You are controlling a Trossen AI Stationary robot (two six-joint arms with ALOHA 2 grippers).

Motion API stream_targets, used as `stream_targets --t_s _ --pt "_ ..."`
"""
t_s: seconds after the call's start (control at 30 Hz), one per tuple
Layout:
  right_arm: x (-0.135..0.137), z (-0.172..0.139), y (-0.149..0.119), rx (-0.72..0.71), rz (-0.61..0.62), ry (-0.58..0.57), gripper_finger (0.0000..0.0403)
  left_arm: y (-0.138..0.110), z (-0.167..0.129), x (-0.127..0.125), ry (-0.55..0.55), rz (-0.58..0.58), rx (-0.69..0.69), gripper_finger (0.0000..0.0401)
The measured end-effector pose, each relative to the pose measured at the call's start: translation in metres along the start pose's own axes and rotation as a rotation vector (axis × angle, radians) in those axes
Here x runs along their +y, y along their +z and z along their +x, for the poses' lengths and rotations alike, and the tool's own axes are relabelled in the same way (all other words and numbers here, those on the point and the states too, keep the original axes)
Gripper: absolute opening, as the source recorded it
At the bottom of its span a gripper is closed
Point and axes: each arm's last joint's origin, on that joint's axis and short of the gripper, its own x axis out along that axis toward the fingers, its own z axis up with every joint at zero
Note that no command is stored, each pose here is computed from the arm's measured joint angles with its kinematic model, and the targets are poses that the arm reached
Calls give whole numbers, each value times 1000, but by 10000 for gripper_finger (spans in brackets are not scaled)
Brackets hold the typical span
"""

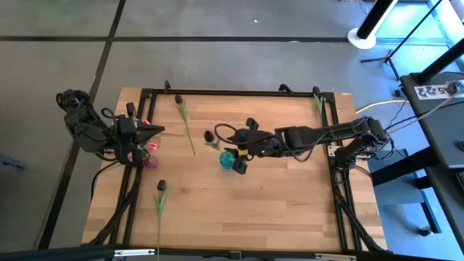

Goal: Sort flowers into vase by color
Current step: Put the top right black tulip into the blue vase

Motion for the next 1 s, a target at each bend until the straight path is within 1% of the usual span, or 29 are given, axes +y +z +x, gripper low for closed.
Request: stream_targets --t_s 0.13,0.2,0.33,0.43,0.57,0.63,0.73,0.83,0.93,1.0 --pt "-8 -29 16 37 7 -10 226 0 0 0 0 -1 0 0" --pt "-14 -42 20 57 31 -69 246 0 0 0 0 0 0 0" --pt "-33 -57 15 98 81 -303 259 0 0 0 0 0 0 0" --pt "-58 -64 4 188 137 -481 256 0 0 0 -1 -1 -1 0" --pt "-99 -62 -14 353 248 -725 242 0 0 0 -1 -3 -2 0" --pt "-121 -59 -26 429 309 -824 234 0 0 0 -1 -3 -2 0" --pt "-154 -50 -48 567 388 -900 225 0 0 0 -1 -6 -1 0" --pt "-185 -41 -76 699 461 -961 216 0 0 0 -3 -36 -1 0" --pt "-214 -37 -107 798 516 -1047 209 0 0 -1 -23 -55 4 0" --pt "-231 -36 -129 860 577 -1079 204 0 0 -1 -33 -56 7 0"
